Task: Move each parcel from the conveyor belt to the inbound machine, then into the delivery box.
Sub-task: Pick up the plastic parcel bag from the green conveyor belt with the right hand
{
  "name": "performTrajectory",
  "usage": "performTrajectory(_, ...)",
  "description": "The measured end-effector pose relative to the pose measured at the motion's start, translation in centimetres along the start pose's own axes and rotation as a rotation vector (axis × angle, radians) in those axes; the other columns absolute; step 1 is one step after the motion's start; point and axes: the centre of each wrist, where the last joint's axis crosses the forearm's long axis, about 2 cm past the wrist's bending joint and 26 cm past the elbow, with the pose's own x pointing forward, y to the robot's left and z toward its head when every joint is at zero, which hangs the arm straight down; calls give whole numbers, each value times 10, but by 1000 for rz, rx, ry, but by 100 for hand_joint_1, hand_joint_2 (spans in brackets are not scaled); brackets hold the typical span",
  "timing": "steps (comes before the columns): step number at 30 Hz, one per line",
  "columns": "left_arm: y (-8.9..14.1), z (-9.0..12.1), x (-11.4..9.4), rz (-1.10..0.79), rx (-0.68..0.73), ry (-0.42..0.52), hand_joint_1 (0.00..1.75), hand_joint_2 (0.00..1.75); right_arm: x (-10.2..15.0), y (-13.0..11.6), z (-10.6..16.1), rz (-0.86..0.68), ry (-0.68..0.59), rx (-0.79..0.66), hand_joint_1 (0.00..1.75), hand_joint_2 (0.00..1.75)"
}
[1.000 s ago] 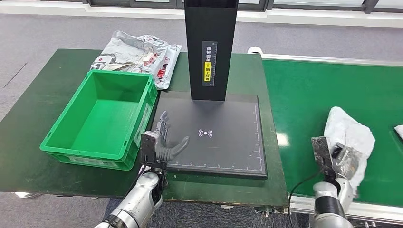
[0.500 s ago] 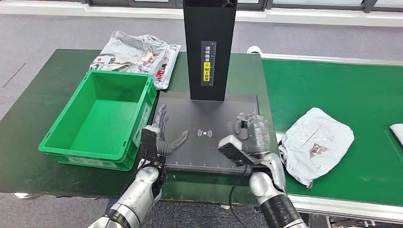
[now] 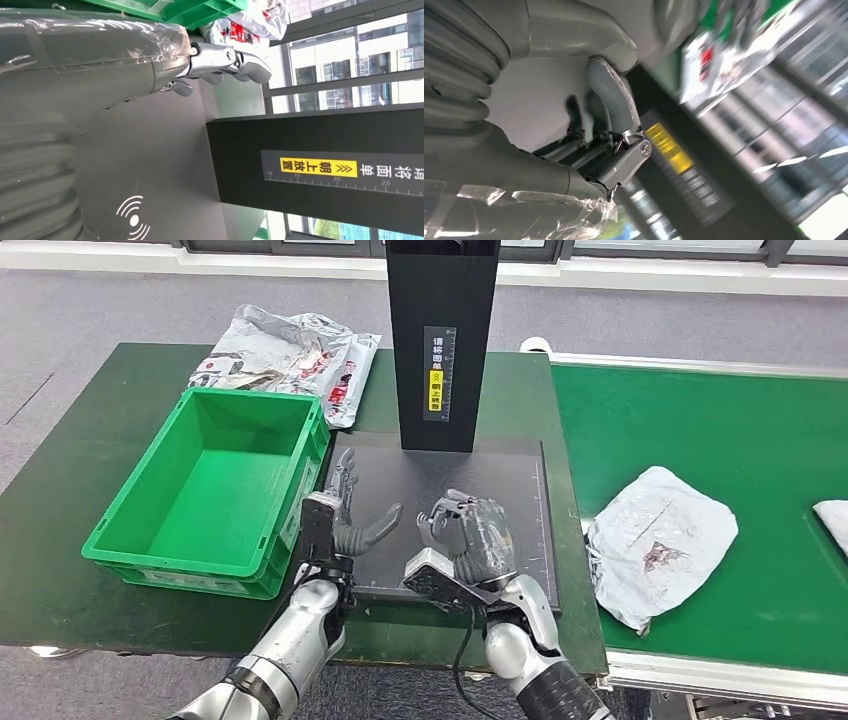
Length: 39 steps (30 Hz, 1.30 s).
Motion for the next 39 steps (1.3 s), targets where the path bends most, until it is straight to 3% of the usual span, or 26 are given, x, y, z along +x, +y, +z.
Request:
performTrajectory(3,0,1,-1,-4,-1,6,0,175,-7,-3,3,34,38,-28,0,0)
performTrajectory(12,-1,4,-4,-10,-9,26,0,175,-59,-37,22,211,250,-253,0,0)
performTrajectory(20,-3,5,-5,-14,-20,32,0,175,-79,-48,33,249,352,-289,0,0)
performTrajectory(31,-10,7,-5,10,-27,44,0,175,-157,-64,81,243,753,-212,0,0)
performTrajectory(35,-11,8,-6,11,-34,44,0,175,-169,-63,92,208,847,-150,0,175)
performTrajectory(39,-12,11,-7,17,-31,52,0,175,-178,-62,101,179,961,-58,0,175)
